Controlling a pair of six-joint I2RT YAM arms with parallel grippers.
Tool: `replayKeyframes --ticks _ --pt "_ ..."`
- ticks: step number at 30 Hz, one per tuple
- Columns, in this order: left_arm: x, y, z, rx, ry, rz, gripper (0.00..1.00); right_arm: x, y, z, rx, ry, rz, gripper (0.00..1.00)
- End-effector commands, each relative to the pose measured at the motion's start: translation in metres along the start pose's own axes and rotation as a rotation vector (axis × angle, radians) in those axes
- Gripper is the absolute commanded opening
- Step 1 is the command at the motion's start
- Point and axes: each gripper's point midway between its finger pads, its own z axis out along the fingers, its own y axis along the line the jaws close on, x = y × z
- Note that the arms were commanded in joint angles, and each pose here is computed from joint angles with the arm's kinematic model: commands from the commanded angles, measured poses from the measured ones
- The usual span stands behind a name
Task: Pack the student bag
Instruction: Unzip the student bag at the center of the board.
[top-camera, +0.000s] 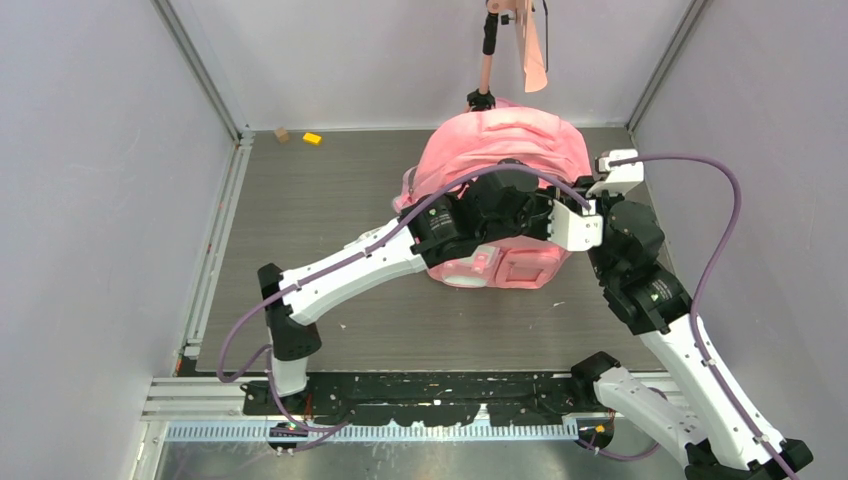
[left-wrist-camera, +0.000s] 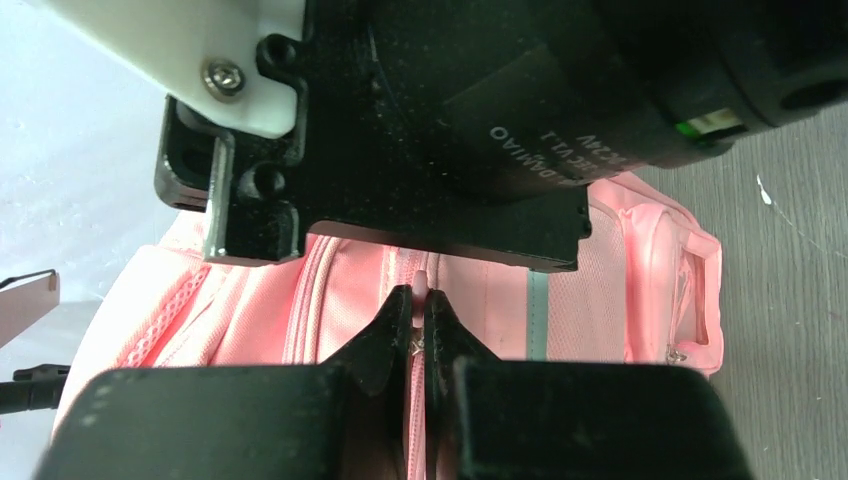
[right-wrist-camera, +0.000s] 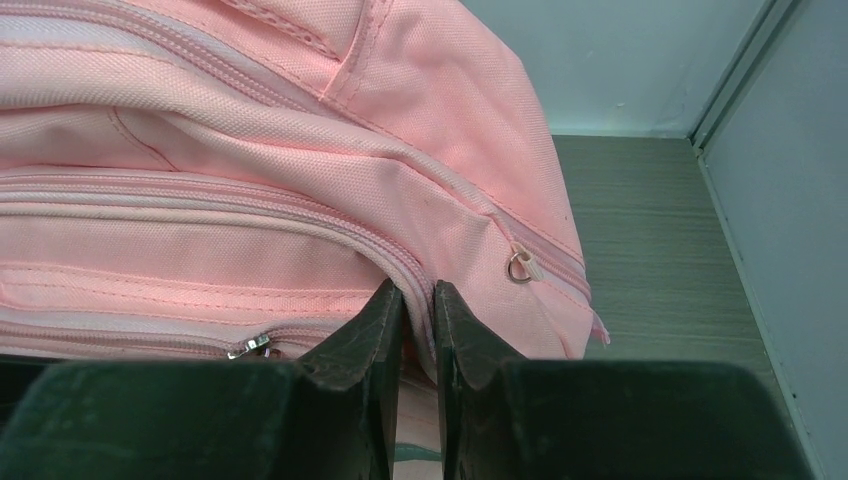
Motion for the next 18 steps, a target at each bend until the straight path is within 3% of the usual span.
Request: replayKeyframes --ticks 1,3,5,9,14,18 --pt "-0.05 -0.012 0.004 0.022 -0.195 -0.028 0.0 -0.04 -0.001 -0.01 0.015 -0.149 0.142 0.15" --pt "-0.05 -0.012 -0.002 0.018 -0.207 -0.039 0.01 -0.04 -0.014 -0.016 0.077 -0.158 0.16 0.21" --pt "-0.049 -0.017 -0.009 0.029 -0.219 -0.057 0.11 -0.039 -0.027 -0.021 0.14 -0.166 0.182 0.31" --pt "-0.043 -0.022 -0.021 0.033 -0.212 -0.11 0.48 -0.036 -0.042 -0.032 0.209 -0.168 0.207 0.53" --pt "-0.033 -0.019 -0.042 -0.03 -0.207 -0.162 0.69 -0.033 -0.048 -0.041 0.233 -0.155 0.237 0.62" --pt "-0.017 -0.012 -0.063 -0.092 -0.161 -0.218 0.79 -0.027 -0.045 -0.046 0.212 -0.116 0.249 0.66"
